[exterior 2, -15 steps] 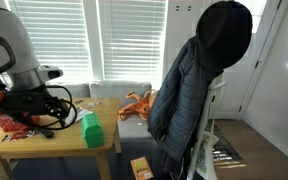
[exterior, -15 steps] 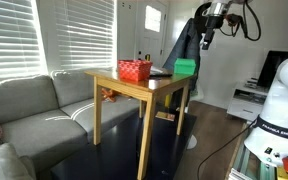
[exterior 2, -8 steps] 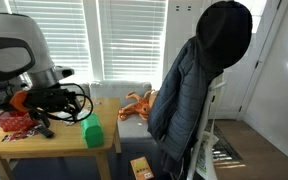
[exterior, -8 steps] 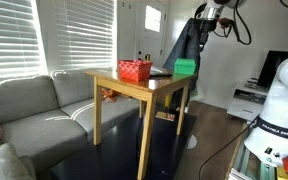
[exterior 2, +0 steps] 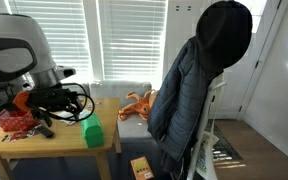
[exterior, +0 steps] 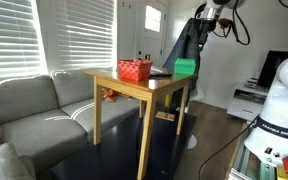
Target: Open the green container.
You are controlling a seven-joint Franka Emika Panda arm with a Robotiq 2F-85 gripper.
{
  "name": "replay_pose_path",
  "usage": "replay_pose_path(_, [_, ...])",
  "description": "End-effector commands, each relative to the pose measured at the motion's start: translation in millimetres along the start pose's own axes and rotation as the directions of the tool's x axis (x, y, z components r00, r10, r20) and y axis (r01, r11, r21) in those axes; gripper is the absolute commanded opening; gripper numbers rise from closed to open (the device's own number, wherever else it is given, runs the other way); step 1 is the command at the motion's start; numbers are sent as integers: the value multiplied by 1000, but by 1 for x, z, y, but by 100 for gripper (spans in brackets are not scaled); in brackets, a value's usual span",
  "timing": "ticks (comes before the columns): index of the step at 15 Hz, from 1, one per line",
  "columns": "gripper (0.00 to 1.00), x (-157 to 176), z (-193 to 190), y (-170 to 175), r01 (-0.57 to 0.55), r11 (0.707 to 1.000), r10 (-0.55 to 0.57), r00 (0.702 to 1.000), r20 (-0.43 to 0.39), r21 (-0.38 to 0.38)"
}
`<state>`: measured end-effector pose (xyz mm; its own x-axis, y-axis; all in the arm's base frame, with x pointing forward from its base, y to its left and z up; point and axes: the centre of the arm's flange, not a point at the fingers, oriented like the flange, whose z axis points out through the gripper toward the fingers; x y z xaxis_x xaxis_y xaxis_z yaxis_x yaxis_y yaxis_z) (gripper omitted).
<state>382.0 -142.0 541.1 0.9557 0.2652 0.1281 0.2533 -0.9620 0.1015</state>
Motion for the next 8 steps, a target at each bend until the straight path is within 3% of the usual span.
replay_pose_path(1, [100,24,16,30,-32,999,31,999,-15,-29])
replay_pose_path(8, [100,56,55,69,31,997,-37,997,-73,-75])
